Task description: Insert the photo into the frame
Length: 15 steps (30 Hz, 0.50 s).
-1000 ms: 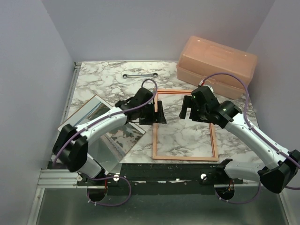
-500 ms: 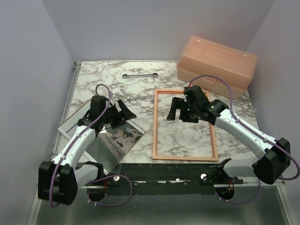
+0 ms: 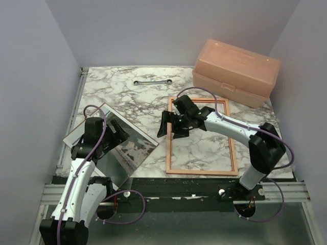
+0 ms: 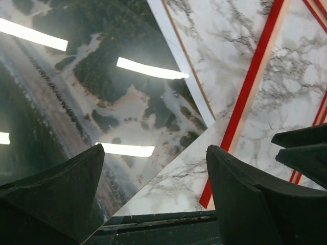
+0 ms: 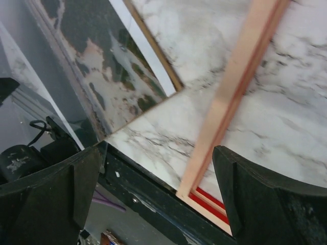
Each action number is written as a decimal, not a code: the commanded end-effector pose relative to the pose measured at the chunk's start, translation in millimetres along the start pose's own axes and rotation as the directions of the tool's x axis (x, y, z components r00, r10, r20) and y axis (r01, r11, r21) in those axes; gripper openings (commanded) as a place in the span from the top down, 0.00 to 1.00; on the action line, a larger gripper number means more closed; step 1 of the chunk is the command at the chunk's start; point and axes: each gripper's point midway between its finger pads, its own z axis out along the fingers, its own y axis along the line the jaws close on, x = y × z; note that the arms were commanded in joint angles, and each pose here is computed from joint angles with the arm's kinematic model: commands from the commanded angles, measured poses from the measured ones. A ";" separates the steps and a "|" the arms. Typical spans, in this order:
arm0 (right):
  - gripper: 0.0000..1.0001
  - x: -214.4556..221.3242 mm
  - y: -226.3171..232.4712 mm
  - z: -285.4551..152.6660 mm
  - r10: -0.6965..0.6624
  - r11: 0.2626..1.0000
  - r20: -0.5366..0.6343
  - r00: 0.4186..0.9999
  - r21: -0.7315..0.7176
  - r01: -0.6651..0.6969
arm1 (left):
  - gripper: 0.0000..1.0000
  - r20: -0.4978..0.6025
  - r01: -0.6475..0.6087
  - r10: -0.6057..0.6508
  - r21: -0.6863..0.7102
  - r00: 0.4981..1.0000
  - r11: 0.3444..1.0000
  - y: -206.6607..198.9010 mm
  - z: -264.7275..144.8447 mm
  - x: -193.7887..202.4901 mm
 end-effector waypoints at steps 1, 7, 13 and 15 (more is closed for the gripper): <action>0.03 -15.0 56.0 20.3 -0.027 0.986 0.000 1.000 -0.166 0.027 | 0.20 0.029 -0.015 0.020 -0.163 0.999 0.987 24.7 -14.3 -7.5; 0.10 -16.4 83.2 51.1 -0.002 0.964 -0.057 0.998 -0.265 -0.013 | 0.26 -0.080 -0.065 0.047 -0.240 0.996 0.969 34.0 -8.2 -1.6; 0.13 18.0 95.8 66.3 -0.006 0.958 -0.139 0.990 -0.286 -0.035 | 0.29 -0.169 -0.093 0.051 -0.251 0.984 0.963 34.0 8.3 15.8; 0.15 37.7 101.0 69.6 -0.010 0.952 -0.175 0.984 -0.302 -0.044 | 0.30 -0.190 -0.099 0.050 -0.256 0.981 0.962 33.9 13.0 21.3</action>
